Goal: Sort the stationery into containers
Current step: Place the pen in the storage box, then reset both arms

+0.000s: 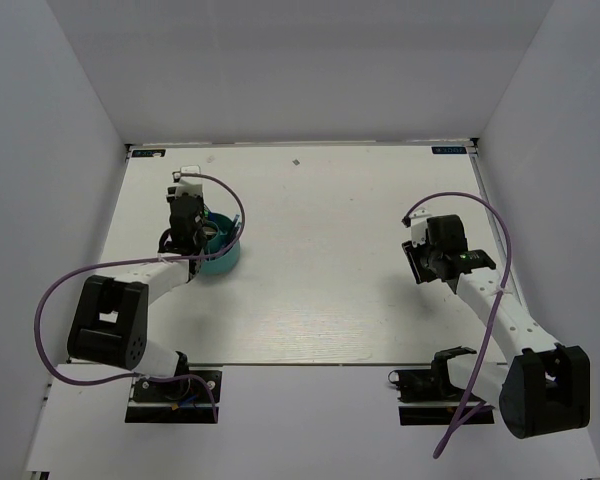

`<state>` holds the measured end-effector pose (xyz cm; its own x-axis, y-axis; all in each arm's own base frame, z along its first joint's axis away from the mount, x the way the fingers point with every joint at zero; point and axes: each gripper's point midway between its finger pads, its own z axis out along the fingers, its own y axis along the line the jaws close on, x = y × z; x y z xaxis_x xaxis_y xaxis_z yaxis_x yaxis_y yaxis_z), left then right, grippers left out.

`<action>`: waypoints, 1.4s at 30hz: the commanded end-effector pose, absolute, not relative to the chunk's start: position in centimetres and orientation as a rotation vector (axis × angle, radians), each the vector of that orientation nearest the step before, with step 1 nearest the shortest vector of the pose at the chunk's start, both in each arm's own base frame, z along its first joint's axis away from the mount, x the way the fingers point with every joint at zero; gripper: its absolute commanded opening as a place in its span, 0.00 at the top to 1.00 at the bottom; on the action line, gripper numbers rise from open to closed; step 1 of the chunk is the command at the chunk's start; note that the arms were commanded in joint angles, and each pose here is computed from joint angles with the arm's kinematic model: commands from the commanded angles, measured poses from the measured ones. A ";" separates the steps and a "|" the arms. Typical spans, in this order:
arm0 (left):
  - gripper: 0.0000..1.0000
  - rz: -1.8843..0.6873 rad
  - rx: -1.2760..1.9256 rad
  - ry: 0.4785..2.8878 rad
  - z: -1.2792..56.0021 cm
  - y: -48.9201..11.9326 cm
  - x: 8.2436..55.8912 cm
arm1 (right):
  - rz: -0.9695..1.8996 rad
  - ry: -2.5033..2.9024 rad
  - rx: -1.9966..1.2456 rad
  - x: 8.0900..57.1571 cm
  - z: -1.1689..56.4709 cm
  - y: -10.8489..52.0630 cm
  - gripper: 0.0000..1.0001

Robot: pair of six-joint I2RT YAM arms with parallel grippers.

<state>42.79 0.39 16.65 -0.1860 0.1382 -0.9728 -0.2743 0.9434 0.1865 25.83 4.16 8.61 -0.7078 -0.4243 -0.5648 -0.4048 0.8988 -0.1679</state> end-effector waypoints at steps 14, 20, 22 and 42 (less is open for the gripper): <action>0.77 0.336 -0.101 1.697 15.3 -1.3 41.0 | -0.054 2.416 -0.596 26.2 8.8 4.1 0.56; 0.56 0.361 -0.116 1.686 15.9 -1.0 40.3 | -0.048 2.413 -0.595 26.1 8.9 4.2 0.54; 0.51 0.369 -0.118 1.681 16.2 -0.8 40.2 | -0.044 2.409 -0.598 26.1 8.9 4.2 0.54; 0.55 0.069 -0.120 1.893 22.1 -5.2 34.5 | 0.059 2.423 -0.583 26.2 9.8 5.7 0.11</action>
<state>37.34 -2.46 22.25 -0.1917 0.0562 -0.9799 -0.2407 0.9652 0.1024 25.32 4.67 8.33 -0.7099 -0.4216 -0.5641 -0.4226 0.8958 -0.1377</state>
